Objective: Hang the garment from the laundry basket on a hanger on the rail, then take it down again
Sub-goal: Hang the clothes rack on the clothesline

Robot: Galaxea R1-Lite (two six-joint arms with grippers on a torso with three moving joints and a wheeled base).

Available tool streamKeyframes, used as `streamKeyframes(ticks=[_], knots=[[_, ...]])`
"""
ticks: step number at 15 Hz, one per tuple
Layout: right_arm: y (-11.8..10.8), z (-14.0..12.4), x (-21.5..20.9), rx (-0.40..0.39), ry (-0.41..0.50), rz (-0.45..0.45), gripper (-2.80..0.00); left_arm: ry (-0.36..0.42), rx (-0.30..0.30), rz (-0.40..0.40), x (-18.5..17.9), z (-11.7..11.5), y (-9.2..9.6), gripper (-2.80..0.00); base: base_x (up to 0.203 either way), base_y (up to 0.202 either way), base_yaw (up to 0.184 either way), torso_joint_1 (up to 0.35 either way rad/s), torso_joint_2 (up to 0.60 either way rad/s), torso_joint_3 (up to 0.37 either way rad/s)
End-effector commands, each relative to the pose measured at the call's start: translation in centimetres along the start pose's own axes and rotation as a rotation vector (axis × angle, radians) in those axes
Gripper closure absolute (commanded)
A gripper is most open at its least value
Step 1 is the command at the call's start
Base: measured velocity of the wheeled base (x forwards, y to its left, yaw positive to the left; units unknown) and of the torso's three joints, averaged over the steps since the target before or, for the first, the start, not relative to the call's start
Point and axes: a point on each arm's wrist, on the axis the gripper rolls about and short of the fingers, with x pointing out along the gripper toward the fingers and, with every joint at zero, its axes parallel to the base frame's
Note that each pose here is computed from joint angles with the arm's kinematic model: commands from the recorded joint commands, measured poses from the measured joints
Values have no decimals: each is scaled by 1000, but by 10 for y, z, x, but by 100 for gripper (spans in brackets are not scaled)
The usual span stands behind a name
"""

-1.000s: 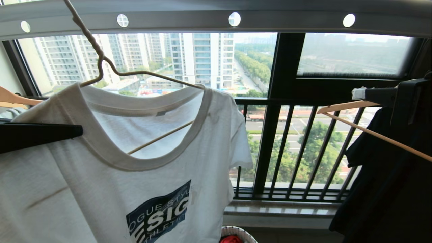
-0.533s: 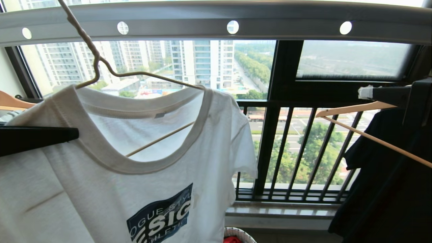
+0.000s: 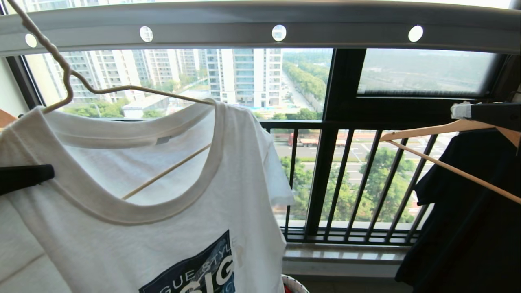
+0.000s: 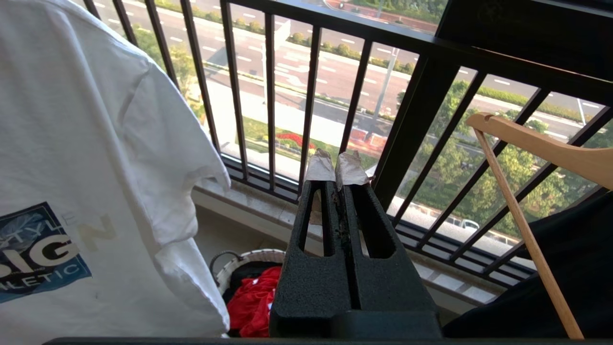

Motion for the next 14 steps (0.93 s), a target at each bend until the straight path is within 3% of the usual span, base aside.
streamKeyframes(ticks=[1, 4, 8, 14], knots=[[0, 0, -1, 1, -3, 0, 0, -33, -8, 89, -8, -7, -3, 0, 0, 0, 0, 0, 0, 0], [0, 0, -1, 1, -3, 1, 0, -54, -7, 144, -12, -11, -4, 0, 0, 0, 0, 0, 0, 0], [0, 0, -1, 0, 0, 1, 0, -91, -9, 284, -14, -12, -2, 0, 0, 0, 0, 0, 0, 0], [1, -1, 1, -1, 5, 4, 0, -135, 2, 380, -24, -22, -6, 0, 0, 0, 0, 0, 0, 0]])
